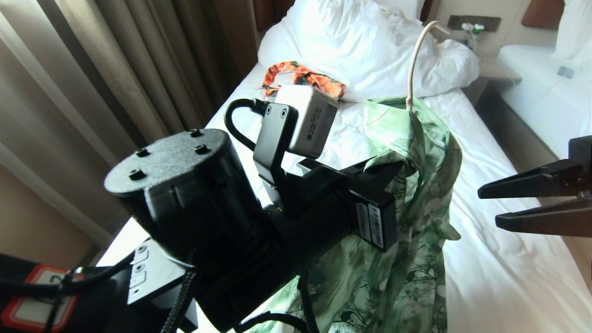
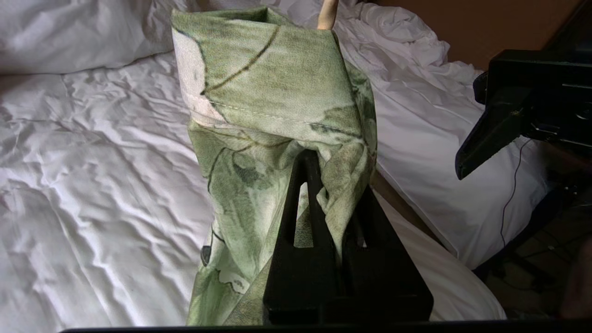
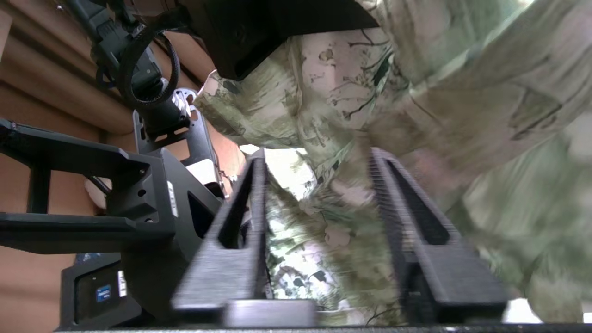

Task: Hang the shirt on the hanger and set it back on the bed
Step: Hook the other side of the shirt onto the hanger

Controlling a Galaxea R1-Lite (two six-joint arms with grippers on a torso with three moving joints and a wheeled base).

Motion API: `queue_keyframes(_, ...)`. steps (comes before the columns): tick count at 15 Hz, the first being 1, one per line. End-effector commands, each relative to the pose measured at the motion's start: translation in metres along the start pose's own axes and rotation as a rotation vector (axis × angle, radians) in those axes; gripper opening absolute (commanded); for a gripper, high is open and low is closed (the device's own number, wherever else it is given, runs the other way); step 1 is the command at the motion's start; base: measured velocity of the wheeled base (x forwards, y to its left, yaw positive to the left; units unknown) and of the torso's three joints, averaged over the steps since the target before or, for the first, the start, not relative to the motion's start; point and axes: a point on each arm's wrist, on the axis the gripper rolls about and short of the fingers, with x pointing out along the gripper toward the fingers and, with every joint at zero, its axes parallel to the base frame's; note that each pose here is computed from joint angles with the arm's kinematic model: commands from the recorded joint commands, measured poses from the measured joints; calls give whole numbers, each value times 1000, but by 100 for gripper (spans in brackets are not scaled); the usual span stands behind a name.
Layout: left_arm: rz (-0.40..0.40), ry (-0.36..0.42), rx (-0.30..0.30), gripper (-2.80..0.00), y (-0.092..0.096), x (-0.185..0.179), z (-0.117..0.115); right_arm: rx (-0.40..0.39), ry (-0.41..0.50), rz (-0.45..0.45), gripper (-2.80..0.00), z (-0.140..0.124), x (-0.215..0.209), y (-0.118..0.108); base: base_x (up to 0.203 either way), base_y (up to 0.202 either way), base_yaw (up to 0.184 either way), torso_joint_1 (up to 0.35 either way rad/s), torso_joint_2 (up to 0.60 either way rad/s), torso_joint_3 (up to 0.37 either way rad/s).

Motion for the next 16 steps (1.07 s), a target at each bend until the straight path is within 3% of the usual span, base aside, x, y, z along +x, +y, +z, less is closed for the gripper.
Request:
queue_keyframes(1,2,-21,-3,-280,1,-2,6,0,-34,-11,0,8,-10,6,0,0,0,0,0,0)
queue_keyframes(5,-2,-31,-3,-280,0,-4,10,23,-150,-39,0,52,-28,14,0,0,0,0,0,0)
queue_keyframes(6,-2,-35,-3,-280,0,-4,11,27,-163,-55,-280,62,-30,13,0,0,0,0,0,0)
queue_keyframes(10,-16,-34,-5,-280,-3,-7,15,113,-136,-119,-280,84,-22,1,0,0,0,0,0,0)
queue_keyframes(15,-24,-23,-7,-280,-4,-9,13,104,-81,-166,-280,85,6,4,0,0,0,0,0,0)
queue_keyframes(16,-24,-20,-6,-280,-4,-10,12,79,-78,-167,0,86,6,5,0,0,0,0,0,0)
